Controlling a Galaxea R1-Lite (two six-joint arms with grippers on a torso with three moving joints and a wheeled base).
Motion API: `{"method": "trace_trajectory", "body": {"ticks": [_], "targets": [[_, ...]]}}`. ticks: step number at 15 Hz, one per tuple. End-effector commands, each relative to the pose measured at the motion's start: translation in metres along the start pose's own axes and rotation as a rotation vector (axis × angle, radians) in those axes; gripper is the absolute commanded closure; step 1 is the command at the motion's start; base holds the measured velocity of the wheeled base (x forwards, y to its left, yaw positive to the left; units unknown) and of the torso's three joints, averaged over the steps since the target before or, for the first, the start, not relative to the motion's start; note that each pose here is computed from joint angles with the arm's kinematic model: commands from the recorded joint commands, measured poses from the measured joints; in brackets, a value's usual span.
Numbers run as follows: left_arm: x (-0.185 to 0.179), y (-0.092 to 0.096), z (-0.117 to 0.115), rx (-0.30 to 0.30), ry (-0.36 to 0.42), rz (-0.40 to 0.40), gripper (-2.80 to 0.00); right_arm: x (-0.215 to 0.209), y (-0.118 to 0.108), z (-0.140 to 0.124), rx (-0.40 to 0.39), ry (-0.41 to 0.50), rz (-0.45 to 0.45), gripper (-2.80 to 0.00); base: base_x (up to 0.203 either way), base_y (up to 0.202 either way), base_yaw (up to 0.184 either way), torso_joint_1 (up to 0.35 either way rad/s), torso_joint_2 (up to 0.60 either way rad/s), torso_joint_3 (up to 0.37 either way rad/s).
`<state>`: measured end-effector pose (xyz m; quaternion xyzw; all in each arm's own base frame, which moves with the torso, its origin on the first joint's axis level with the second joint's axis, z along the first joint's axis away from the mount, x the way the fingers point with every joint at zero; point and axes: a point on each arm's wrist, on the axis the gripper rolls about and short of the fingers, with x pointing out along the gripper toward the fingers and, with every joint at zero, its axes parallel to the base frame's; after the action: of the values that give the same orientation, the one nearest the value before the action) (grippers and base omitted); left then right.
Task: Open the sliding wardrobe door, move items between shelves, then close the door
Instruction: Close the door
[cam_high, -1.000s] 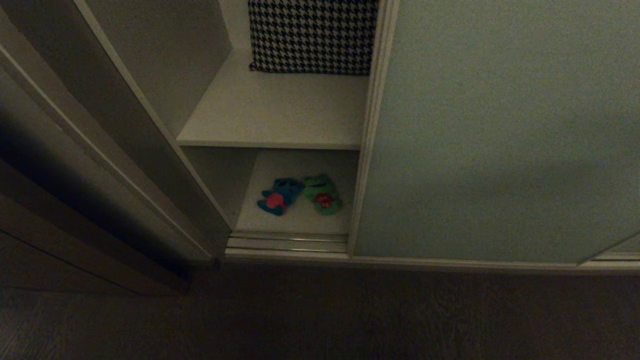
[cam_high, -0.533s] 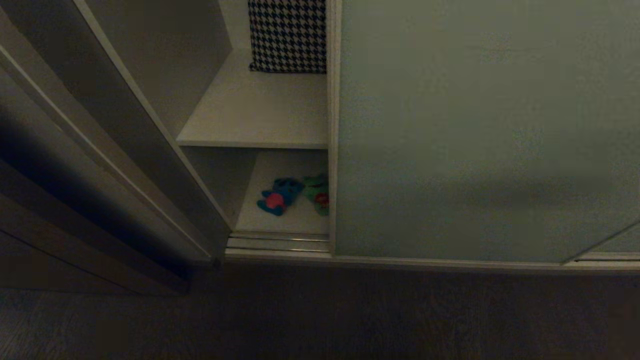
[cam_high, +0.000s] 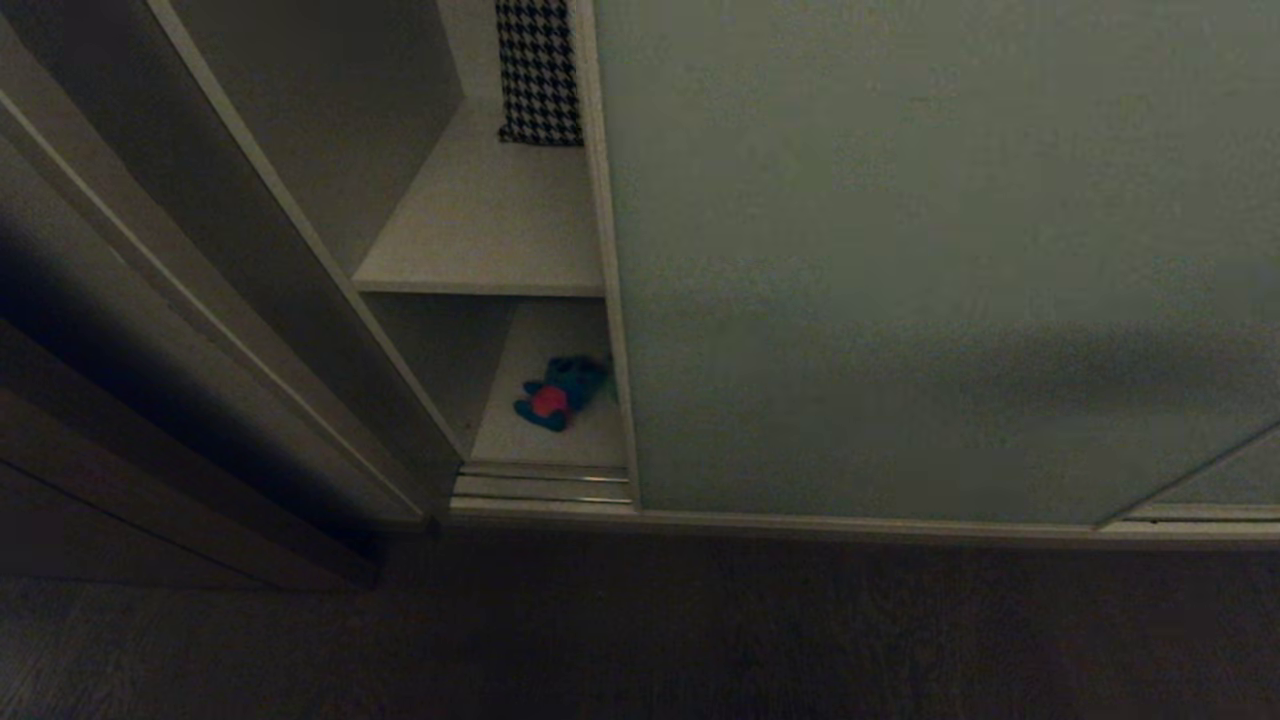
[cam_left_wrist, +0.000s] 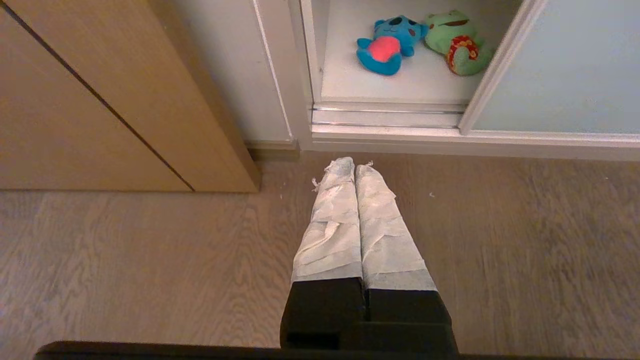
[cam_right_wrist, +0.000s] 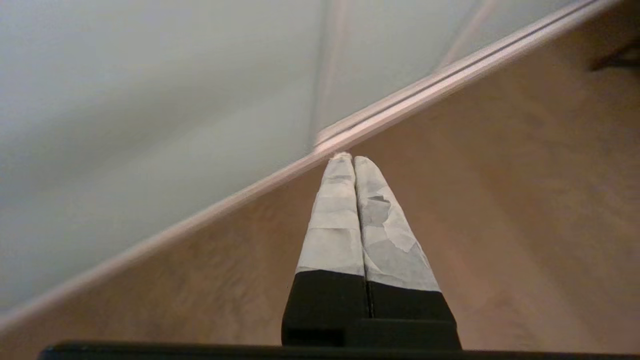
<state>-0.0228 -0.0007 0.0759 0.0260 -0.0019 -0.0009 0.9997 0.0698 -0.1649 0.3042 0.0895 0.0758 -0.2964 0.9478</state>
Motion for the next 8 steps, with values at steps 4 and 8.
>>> {"method": "trace_trajectory", "body": {"ticks": [4, 8], "targets": [[0.000, 0.000, 0.000, 0.000, 0.001, 0.000, 0.00, 0.052, -0.047, 0.055, 0.029, -0.058, 0.007, 0.00, 0.000, 0.000, 0.000, 0.000, 0.00, 0.000], [0.000, 0.000, 0.000, 0.000, 0.001, 0.000, 0.00, 0.087, -0.067, 0.072, 0.006, -0.078, 0.144, 0.00, 0.000, 0.000, 0.000, 0.000, 0.00, 0.000]]}}
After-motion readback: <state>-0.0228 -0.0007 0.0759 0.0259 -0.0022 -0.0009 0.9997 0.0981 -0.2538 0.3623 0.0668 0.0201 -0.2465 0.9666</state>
